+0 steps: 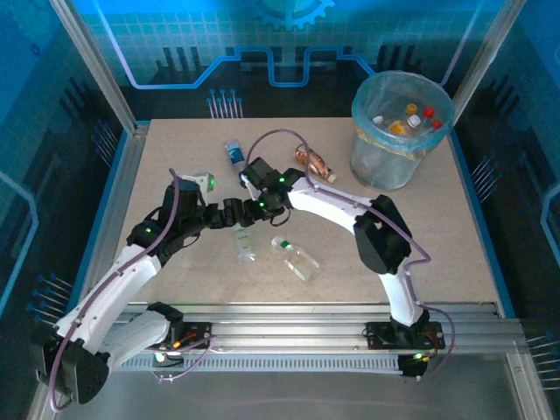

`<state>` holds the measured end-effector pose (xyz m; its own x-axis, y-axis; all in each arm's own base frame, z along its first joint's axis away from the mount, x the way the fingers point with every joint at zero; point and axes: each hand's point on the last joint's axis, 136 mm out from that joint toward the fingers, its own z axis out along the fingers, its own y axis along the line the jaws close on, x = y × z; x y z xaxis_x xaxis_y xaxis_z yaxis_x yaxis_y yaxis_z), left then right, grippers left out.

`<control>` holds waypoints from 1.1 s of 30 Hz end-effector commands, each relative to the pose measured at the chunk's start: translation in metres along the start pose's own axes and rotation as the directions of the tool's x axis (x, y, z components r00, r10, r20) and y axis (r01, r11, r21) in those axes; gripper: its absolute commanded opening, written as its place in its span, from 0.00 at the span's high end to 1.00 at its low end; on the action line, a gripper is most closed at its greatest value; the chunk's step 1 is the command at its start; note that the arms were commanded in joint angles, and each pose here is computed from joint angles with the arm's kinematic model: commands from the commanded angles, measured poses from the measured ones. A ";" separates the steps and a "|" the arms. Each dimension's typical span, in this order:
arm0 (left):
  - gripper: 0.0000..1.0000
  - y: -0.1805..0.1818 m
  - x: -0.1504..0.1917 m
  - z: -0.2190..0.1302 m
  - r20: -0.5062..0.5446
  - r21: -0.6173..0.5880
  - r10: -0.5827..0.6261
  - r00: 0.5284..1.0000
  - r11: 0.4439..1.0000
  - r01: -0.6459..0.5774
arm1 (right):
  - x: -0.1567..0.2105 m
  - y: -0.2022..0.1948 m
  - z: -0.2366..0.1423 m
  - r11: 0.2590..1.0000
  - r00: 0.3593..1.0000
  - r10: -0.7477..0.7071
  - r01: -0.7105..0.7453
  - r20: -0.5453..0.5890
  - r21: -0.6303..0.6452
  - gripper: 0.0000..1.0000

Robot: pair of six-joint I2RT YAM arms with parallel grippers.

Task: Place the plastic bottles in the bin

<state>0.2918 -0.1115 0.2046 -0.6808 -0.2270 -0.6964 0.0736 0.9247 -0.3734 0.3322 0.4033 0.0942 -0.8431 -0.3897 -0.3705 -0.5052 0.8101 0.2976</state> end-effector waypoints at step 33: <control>0.01 0.019 -0.007 -0.018 0.053 -0.051 -0.017 0.998 0.999 0.020 | -0.031 0.021 0.053 0.997 0.997 0.039 -0.044 -0.072 -0.067 0.62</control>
<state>0.2865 -0.0917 0.2047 -0.6585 -0.2580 -0.7070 0.0242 0.9316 -0.3626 0.3563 0.4554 0.0302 -0.8901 -0.3847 -0.2442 -0.4524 0.8105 0.3720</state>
